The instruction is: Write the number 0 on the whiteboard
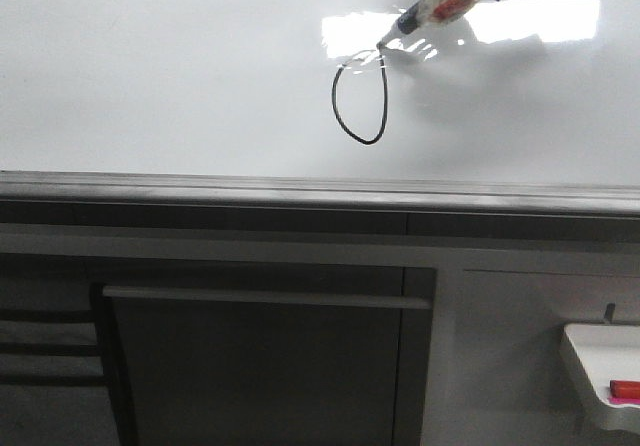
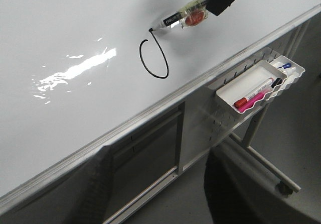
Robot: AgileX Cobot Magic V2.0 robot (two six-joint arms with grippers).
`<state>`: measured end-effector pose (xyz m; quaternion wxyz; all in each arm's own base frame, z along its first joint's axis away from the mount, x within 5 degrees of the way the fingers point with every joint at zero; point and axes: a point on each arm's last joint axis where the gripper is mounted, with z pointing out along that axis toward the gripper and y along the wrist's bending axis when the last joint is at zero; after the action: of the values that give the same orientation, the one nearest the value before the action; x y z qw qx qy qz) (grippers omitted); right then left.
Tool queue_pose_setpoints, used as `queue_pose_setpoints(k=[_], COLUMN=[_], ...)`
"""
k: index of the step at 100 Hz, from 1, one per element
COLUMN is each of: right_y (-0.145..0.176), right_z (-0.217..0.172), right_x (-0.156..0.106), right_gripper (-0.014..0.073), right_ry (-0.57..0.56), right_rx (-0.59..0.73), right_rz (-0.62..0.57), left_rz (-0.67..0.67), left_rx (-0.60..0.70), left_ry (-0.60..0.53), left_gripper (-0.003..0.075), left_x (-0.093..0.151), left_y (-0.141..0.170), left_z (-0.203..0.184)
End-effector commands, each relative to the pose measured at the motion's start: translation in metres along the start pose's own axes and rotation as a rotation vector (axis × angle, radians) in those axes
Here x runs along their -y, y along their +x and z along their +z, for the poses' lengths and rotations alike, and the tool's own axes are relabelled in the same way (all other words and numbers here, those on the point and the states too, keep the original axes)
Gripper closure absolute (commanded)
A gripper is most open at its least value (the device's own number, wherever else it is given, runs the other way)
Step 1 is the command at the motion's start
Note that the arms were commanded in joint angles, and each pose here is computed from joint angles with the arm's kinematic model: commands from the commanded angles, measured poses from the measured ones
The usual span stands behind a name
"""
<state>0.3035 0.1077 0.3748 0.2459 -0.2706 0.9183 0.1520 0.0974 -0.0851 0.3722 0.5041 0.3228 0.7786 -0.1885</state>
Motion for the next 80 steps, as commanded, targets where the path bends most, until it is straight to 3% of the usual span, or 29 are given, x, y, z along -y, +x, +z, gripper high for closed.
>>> queue_pose_setpoints(k=[1,29,63,80], right_y=[-0.009,-0.013,0.009,0.041], right_z=[-0.019,0.001,-0.06,-0.077], right_x=[-0.007,-0.024,-0.045,-0.061], right_gripper=[0.0631,0.0631,0.0631,0.0631], right_ry=[0.008,-0.042,-0.028,-0.068], right_rx=[0.105,0.056,0.147,0.168], right_rz=[-0.017,-0.063,-0.113,-0.245], left_rz=[-0.021,-0.021,0.009,0.091], left_rx=[0.106,0.104,0.094,-0.036], left_ry=[-0.01,-0.01,-0.029,0.013], left_gripper=[0.0344,0.0344,0.0345,0.0344], left_x=[-0.001,-0.001,-0.003,-0.001], left_y=[-0.015,-0.014,-0.013,-0.007], left_z=[-0.005,-0.005,-0.005,0.017])
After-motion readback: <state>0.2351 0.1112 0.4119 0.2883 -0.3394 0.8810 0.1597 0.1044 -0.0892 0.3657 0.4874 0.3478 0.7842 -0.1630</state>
